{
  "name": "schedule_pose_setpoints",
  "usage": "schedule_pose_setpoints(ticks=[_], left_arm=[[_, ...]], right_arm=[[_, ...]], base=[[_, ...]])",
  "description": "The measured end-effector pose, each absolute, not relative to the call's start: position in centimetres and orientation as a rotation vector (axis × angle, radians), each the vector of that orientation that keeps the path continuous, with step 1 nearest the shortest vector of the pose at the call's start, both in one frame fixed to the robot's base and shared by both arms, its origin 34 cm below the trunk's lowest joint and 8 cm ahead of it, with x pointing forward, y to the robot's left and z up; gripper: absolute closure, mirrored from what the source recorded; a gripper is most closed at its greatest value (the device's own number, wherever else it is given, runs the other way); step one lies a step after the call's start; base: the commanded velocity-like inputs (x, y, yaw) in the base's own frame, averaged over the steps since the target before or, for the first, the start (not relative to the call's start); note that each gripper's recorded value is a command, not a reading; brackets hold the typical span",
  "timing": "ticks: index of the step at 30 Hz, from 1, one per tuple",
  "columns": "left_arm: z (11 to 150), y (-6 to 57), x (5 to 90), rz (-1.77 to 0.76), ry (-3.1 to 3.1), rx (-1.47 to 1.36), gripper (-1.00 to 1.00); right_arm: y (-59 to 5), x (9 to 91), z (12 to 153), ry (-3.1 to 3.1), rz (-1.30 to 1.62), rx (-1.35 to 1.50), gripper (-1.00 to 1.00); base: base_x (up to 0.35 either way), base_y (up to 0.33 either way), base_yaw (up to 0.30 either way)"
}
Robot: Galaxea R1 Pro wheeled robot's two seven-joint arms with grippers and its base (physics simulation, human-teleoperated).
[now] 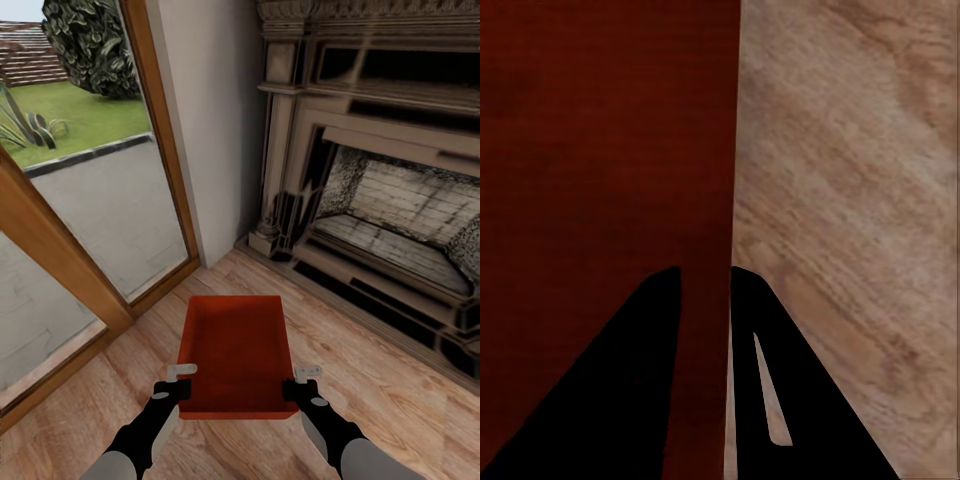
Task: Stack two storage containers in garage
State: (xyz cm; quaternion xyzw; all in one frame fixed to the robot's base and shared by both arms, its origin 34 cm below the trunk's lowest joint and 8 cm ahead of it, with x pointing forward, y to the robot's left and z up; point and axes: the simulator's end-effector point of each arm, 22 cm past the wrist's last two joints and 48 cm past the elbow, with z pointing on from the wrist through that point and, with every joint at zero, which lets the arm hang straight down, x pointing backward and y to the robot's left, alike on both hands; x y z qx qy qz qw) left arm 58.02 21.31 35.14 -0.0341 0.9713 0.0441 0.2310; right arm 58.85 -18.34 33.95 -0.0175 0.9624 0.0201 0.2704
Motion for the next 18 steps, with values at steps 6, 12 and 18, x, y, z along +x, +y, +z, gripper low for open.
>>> schedule_pose_setpoints(ticks=[6, 12, 18], left_arm=[[36.4, 21.3, 58.2, 0.121, 2.670, -0.093, 1.00], [37.6, 21.3, 58.4, 0.120, 2.670, -0.094, 1.00], [38.8, 21.3, 58.7, 0.120, 2.668, -0.095, 1.00]], right_arm=[[-18.4, 59.1, 35.2, 2.592, 0.054, -0.047, 1.00], [-18.4, 59.2, 36.4, 2.592, 0.055, -0.047, 1.00], [-18.4, 59.5, 37.6, 2.590, 0.056, -0.046, 1.00]], base=[[0.000, 0.000, 0.000], [0.000, 0.000, 0.000], [0.000, 0.000, 0.000]])
